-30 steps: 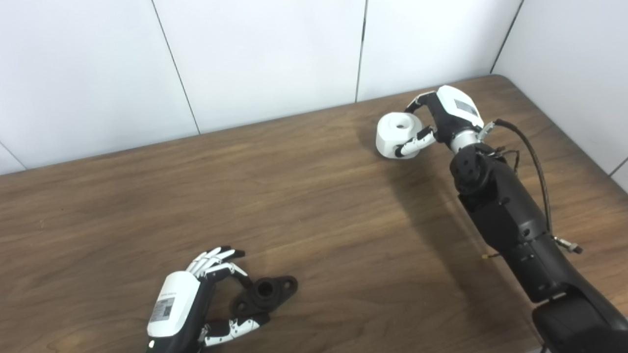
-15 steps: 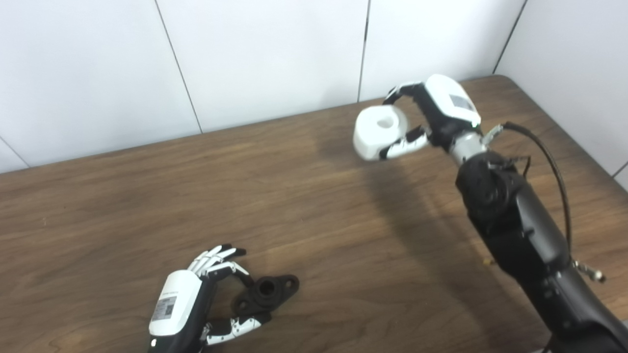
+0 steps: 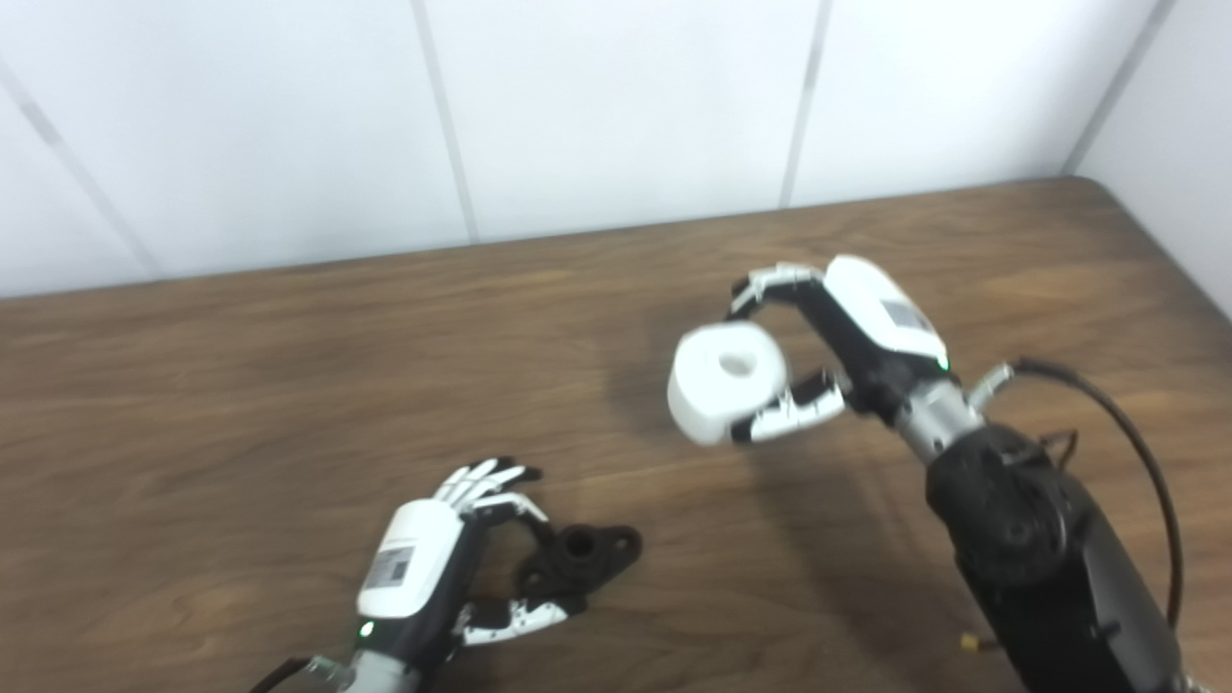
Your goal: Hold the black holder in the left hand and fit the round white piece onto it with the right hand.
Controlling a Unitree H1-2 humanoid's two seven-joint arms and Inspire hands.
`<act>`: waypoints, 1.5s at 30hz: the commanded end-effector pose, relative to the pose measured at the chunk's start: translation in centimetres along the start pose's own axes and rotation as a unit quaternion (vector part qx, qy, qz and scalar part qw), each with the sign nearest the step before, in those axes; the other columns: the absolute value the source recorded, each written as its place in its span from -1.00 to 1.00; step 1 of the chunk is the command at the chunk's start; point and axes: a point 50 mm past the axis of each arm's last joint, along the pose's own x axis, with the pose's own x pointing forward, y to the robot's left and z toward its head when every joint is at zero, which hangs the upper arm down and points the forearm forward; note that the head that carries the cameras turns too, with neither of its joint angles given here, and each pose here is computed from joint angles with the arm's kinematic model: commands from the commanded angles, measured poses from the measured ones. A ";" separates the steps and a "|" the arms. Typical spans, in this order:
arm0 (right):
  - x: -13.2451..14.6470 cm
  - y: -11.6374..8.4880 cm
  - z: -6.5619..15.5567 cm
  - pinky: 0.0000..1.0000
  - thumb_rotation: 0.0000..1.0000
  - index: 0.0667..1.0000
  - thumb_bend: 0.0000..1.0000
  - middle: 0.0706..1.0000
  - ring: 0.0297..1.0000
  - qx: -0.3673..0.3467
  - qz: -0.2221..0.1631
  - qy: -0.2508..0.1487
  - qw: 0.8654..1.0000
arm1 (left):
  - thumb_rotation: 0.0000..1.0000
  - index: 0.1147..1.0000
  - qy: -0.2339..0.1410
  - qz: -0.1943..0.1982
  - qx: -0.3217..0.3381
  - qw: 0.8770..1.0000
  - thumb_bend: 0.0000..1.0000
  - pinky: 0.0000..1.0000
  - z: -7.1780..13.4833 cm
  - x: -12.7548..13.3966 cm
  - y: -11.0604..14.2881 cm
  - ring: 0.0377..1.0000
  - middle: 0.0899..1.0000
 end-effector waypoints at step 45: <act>-2.1 0.0 8.5 0.56 -0.72 -0.11 0.04 0.54 0.75 -0.011 0.016 -0.145 0.989 | -0.90 -0.16 0.023 -0.035 0.010 0.999 0.04 0.87 1.6 0.8 -1.4 0.82 0.64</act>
